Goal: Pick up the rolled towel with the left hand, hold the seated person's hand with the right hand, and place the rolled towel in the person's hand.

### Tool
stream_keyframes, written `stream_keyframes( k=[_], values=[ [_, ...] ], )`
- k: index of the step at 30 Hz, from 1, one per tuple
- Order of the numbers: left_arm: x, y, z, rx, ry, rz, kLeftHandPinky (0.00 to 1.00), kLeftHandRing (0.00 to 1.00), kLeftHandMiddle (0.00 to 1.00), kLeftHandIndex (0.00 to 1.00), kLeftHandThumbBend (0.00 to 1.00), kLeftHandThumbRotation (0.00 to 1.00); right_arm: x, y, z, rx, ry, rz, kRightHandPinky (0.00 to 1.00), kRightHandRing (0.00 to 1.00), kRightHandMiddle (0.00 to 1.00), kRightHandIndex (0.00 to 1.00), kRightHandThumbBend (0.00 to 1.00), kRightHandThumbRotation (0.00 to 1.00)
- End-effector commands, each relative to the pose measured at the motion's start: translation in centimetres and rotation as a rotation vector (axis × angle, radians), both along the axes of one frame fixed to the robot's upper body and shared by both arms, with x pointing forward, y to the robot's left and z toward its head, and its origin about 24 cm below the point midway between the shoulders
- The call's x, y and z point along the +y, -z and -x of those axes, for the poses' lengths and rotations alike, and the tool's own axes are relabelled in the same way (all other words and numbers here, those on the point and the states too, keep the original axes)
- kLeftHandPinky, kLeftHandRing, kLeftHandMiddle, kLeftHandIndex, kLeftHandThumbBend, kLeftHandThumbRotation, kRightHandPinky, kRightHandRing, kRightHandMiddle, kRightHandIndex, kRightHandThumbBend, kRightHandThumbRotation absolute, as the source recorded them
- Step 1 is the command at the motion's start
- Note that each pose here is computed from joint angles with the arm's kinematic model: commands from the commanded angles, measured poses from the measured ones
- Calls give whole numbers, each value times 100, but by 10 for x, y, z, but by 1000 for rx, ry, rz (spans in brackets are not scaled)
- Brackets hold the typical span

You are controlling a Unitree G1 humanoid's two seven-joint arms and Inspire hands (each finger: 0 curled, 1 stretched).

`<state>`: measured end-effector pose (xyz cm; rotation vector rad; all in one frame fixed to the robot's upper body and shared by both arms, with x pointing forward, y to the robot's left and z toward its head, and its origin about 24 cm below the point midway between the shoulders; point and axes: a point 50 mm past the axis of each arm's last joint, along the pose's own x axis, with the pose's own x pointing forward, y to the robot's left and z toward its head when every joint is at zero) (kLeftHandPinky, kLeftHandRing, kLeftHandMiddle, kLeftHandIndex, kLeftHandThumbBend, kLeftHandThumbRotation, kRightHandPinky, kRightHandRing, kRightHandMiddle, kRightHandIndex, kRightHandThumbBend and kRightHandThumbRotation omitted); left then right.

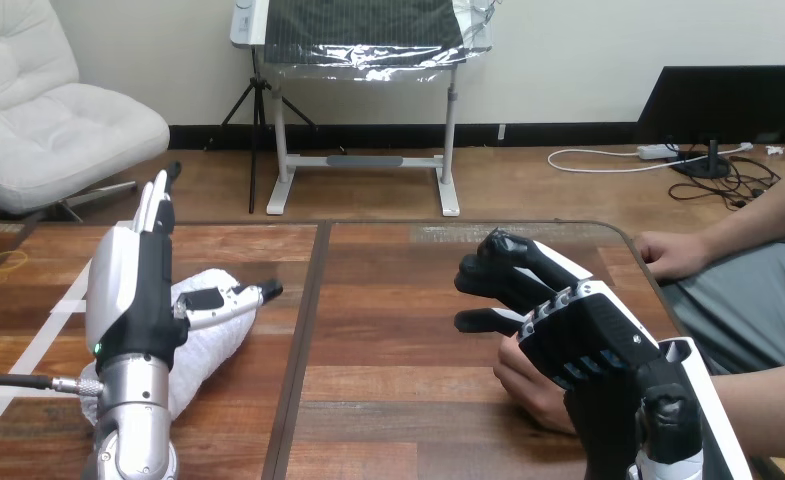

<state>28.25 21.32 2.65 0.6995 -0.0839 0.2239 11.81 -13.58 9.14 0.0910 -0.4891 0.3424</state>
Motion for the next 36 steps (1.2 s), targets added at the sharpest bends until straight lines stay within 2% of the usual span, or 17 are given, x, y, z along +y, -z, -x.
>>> stream_keyframes(
  k=[1,9,13,27,36],
  values=[
    [-4,-22,-18,-64,15,-57,100,99,100,98,90,19,0,-10,-2,-69,4,-26,72,81,81,82,67,100],
    [-5,-17,-19,-11,-6,-108,100,100,100,99,93,27,0,-11,-2,-70,7,-23,72,81,81,83,66,100],
    [-6,-15,-20,18,-34,-152,100,100,100,99,95,30,0,-11,-2,-73,11,-18,72,81,81,83,66,100],
    [-8,-7,-21,92,-102,-257,100,100,100,97,100,33,0,-11,-2,-76,4,-21,72,81,81,83,66,100],
    [-8,-2,-23,146,-128,-268,100,100,100,98,100,33,0,-11,-2,-83,4,-18,72,81,81,83,65,100]
  ],
)
